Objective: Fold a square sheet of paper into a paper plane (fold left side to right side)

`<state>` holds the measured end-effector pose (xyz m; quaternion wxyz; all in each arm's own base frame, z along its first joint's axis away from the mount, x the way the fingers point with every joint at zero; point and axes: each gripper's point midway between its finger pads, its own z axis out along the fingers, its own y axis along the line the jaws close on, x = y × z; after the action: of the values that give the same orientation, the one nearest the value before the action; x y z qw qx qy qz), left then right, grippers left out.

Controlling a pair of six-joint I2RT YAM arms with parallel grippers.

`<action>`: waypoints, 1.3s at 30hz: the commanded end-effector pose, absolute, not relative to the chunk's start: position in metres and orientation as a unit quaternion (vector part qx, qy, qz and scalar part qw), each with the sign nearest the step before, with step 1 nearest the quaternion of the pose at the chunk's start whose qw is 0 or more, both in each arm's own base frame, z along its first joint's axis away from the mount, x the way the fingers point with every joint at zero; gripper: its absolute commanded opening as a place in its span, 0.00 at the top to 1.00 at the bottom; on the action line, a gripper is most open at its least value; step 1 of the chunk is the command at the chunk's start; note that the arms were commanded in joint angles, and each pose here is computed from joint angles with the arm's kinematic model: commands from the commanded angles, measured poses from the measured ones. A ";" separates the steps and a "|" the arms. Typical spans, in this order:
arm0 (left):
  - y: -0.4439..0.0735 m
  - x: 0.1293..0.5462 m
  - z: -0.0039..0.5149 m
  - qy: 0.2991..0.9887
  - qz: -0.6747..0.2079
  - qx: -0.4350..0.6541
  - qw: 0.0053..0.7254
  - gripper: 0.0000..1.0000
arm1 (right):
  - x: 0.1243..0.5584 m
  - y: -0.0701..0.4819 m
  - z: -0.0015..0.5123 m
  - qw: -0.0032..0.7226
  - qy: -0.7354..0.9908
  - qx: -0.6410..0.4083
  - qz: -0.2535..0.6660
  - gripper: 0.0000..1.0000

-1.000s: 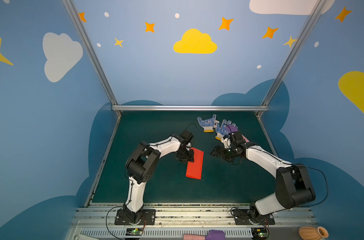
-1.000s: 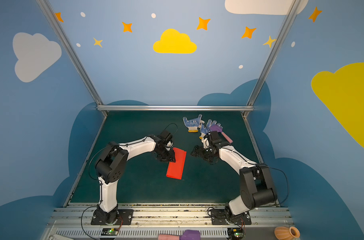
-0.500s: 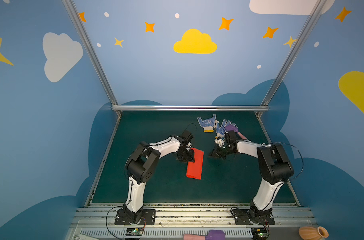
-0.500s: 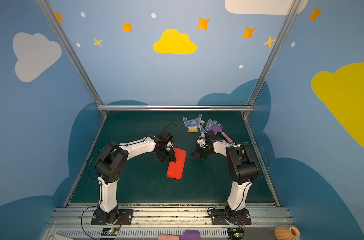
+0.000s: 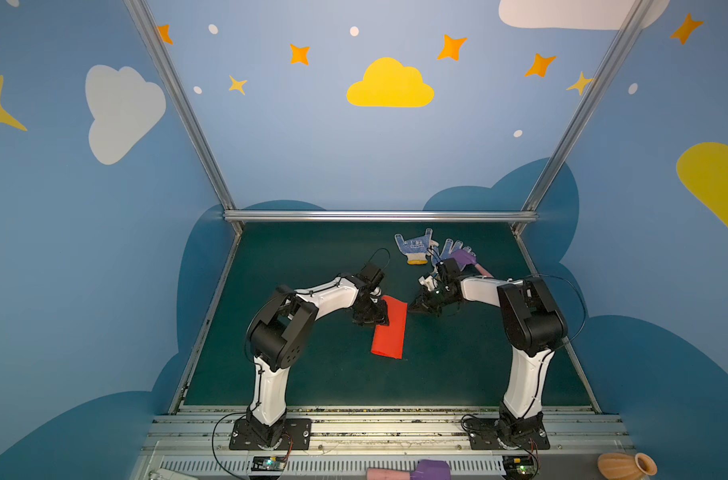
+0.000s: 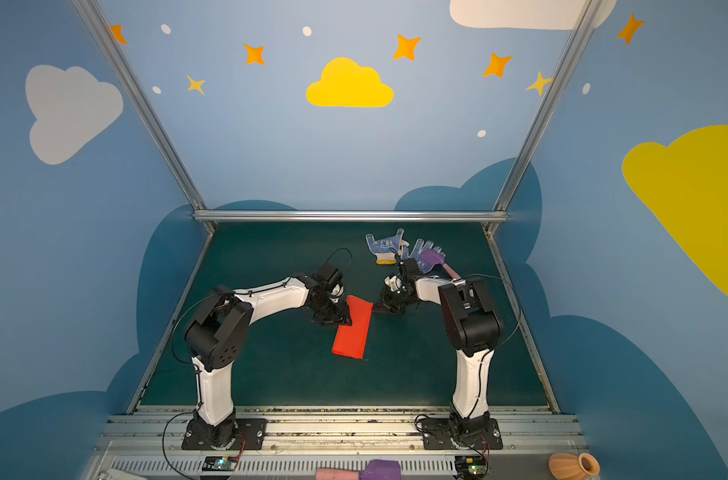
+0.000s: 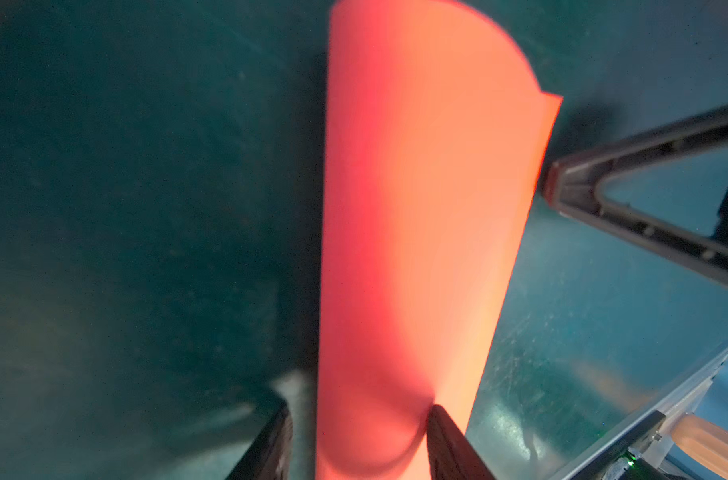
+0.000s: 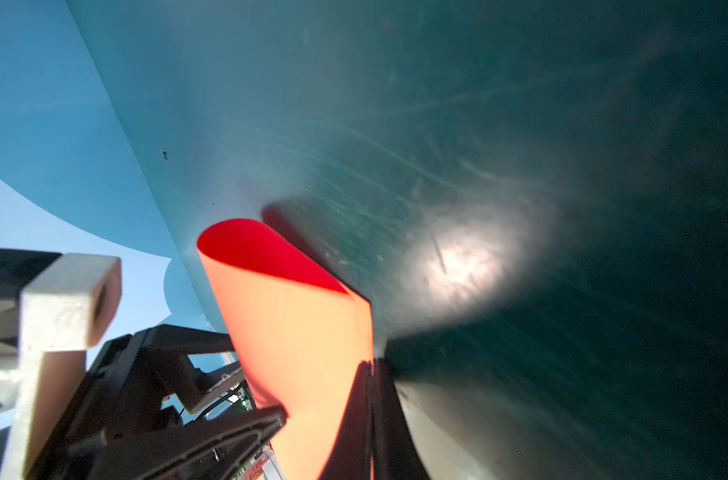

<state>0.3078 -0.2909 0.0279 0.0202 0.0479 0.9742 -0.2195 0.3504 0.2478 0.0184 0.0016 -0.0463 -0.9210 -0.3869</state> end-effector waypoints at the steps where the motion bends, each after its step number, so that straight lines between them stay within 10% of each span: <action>1: -0.291 0.298 0.033 0.974 -0.219 0.049 0.013 0.46 | 0.345 0.247 0.000 0.027 -0.929 -0.050 -0.366 1.00; 15: -0.293 0.300 0.029 0.977 -0.212 0.004 0.018 0.46 | 0.354 0.253 0.040 0.000 -0.914 -0.011 -0.407 1.00; 27: -0.298 0.305 0.034 0.977 -0.210 -0.008 0.026 0.46 | 0.348 0.232 0.108 -0.103 -0.899 0.005 -0.426 0.68; 39: -0.295 0.300 0.028 0.980 -0.195 0.012 0.023 0.46 | 0.326 0.240 0.069 -0.061 -0.911 -0.004 -0.407 0.79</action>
<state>0.3005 -0.2973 0.0273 0.0211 0.0011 0.9776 -0.2093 0.3299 0.2365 0.0832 -0.0721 -0.0032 -0.9072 -0.4144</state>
